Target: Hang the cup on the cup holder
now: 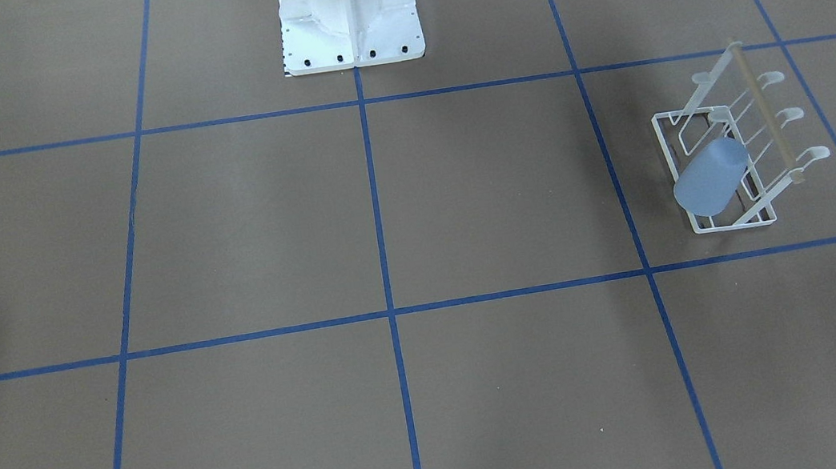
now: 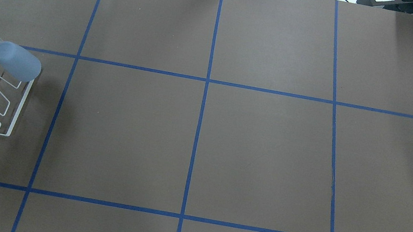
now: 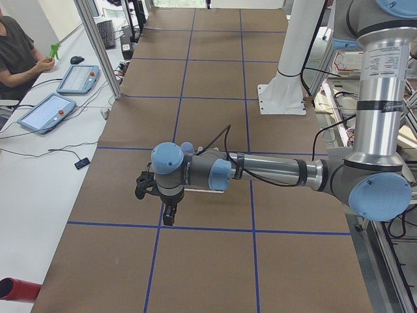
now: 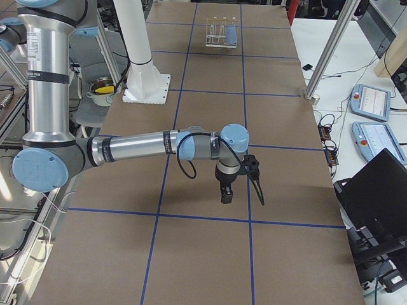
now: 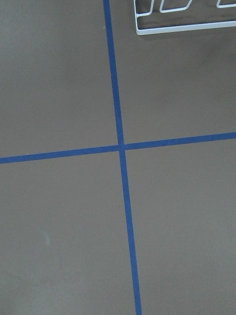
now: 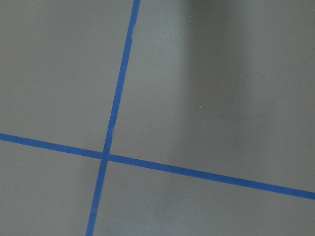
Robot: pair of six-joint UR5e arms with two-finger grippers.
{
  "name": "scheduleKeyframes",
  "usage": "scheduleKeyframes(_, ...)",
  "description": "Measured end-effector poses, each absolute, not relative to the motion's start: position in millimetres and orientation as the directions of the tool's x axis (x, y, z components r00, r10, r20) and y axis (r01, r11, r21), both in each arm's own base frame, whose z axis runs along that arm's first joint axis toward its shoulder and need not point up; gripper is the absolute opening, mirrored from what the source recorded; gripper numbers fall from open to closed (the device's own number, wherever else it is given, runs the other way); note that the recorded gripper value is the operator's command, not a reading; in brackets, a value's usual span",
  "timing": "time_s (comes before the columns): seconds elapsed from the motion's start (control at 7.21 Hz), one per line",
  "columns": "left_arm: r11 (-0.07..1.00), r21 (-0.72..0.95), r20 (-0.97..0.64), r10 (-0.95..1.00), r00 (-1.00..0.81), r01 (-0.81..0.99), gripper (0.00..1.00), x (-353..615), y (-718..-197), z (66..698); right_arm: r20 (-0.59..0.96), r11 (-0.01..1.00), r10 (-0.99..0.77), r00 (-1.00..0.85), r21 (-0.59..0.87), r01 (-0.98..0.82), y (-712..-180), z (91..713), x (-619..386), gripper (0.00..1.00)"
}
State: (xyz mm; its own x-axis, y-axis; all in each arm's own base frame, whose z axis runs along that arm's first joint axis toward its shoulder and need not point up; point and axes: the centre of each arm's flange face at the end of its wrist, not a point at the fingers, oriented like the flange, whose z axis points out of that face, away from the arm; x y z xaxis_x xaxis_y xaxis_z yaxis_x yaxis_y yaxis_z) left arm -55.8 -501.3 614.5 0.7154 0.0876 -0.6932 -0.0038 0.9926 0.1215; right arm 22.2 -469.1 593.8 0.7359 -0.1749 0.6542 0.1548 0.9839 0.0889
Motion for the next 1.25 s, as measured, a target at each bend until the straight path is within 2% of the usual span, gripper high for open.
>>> scheduleKeyframes(0.83, 0.995, 0.1, -0.666, 0.068, 0.743, -0.001, 0.98, -58.8, -496.4, 624.3, 0.647, 0.986, -0.161, 0.745, 0.076, 0.147, -458.0, 600.9, 28.8, 1.0)
scheduleKeyframes(1.25, 0.999, 0.025, -0.671, -0.013, 0.741, 0.04, 0.98, -58.7, -493.7, 631.9, 0.646, 0.989, -0.146, 0.749, 0.066, 0.136, -458.4, 604.6, 32.7, 1.0)
